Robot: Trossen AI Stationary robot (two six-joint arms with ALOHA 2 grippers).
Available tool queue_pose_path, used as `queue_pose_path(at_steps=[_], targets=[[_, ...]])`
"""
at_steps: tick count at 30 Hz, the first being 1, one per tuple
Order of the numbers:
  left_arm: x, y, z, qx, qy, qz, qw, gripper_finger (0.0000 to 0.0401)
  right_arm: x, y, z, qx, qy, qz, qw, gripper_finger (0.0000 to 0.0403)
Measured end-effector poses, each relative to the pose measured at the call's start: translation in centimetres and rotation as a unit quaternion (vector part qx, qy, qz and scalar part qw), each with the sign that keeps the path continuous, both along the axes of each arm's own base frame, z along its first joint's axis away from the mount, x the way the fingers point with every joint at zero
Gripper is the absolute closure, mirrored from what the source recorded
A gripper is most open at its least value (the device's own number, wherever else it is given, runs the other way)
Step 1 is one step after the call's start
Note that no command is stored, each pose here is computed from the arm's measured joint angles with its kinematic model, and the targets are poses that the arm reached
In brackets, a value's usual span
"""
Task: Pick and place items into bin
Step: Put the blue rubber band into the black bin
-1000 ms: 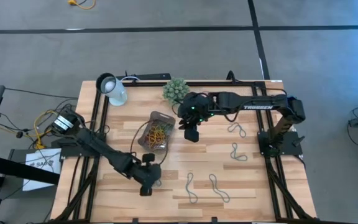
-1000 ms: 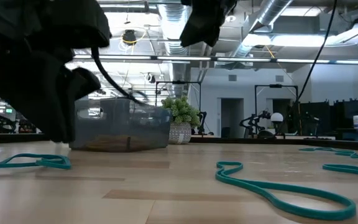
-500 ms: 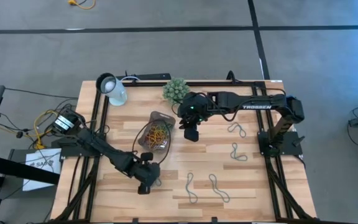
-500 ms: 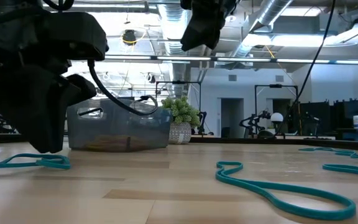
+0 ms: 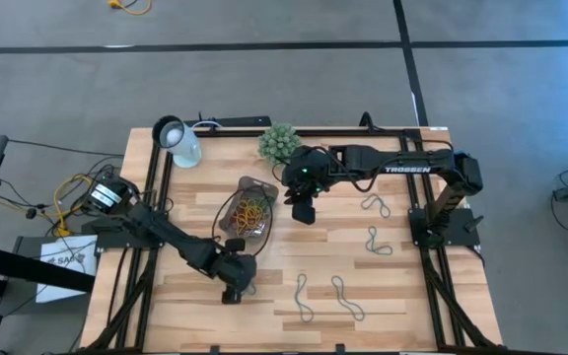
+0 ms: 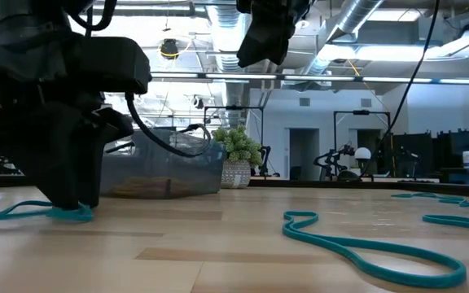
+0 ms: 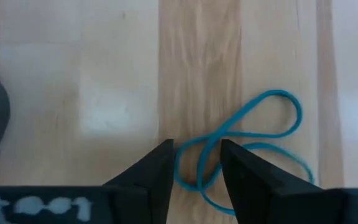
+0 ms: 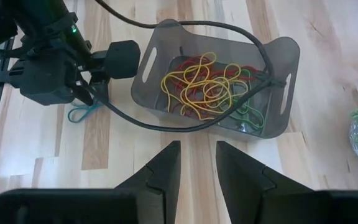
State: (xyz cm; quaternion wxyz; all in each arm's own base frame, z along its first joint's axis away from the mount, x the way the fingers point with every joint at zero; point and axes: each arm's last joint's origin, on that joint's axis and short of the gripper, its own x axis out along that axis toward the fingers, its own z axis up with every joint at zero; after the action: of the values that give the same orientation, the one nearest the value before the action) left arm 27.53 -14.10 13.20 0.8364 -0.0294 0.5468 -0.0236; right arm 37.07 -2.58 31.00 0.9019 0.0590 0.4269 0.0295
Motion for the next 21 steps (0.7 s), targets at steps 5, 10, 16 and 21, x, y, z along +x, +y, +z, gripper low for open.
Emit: queue_pose_path(at_steps=[5,10,16,21], targets=[[0.2,-0.2,-1.3,0.012,0.020,-0.015,1.000,0.0271,0.0,0.0,0.0,0.000,0.002,0.000,1.000,0.0308],[0.2,0.0,-0.4,0.025,-0.006,-0.014,1.000,0.0277,-0.1,0.0,0.0,0.000,0.004,0.000,1.000,0.0308],[0.1,0.6,1.3,0.008,-0.028,0.012,1.000,0.0365,-0.2,0.0,-0.1,0.001,0.010,0.000,1.000,0.0308],[0.0,1.4,2.7,-0.024,-0.038,0.043,0.998,0.0396,-0.2,0.0,-0.1,0.005,0.013,-0.004,1.000,0.0308]])
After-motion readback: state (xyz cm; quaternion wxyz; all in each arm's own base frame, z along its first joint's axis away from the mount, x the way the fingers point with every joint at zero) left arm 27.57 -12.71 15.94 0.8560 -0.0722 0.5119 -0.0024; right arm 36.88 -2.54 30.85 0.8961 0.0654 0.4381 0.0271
